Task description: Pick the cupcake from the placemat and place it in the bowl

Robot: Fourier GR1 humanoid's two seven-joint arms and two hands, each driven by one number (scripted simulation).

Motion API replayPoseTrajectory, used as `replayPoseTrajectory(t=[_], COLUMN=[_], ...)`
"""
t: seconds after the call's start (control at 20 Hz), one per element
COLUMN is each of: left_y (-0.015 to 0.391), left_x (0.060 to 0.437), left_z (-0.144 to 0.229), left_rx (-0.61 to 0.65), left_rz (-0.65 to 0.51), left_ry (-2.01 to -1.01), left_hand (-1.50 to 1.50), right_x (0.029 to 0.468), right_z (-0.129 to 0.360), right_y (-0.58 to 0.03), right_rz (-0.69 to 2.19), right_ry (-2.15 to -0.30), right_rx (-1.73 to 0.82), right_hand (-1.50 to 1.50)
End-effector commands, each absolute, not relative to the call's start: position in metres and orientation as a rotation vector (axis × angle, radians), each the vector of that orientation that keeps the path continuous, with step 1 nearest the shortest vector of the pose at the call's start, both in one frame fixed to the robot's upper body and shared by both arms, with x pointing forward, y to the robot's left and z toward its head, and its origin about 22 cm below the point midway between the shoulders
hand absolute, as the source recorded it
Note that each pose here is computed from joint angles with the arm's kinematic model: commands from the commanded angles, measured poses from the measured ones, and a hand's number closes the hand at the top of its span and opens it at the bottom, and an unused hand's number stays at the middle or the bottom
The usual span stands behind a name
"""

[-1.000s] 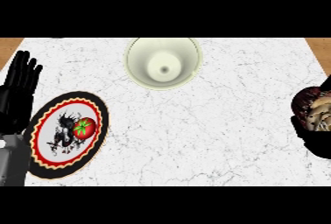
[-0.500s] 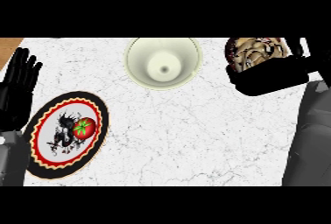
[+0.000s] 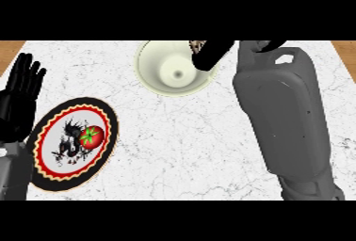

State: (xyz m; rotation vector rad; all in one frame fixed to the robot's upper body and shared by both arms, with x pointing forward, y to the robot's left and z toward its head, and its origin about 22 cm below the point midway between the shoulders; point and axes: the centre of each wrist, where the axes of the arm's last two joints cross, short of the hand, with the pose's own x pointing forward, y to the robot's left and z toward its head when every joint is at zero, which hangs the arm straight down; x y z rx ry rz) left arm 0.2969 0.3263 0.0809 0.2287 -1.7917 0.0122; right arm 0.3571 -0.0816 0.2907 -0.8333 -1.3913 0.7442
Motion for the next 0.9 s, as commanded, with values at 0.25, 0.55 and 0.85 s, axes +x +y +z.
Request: replayPoseTrajectory(t=[0.25, 0.55, 0.85], left_y=[0.326, 0.315, 0.323], left_x=[0.313, 0.311, 0.315], left_z=[0.088, 0.086, 0.095], left_rx=[0.222, 0.192, 0.204], left_rz=[0.008, 0.0, 0.009], left_ry=[-1.792, -1.798, -1.805], left_hand=[0.0, 0.0, 0.0], right_x=[0.403, 0.426, 0.438], right_z=[0.203, 0.168, 0.146], right_y=[-0.046, -0.046, -0.058], right_rz=[0.762, 0.639, 0.477], right_ry=[-1.273, -1.131, -1.173], right_rx=[-0.869, -0.932, -0.773], right_hand=[1.5, 1.5, -1.5])
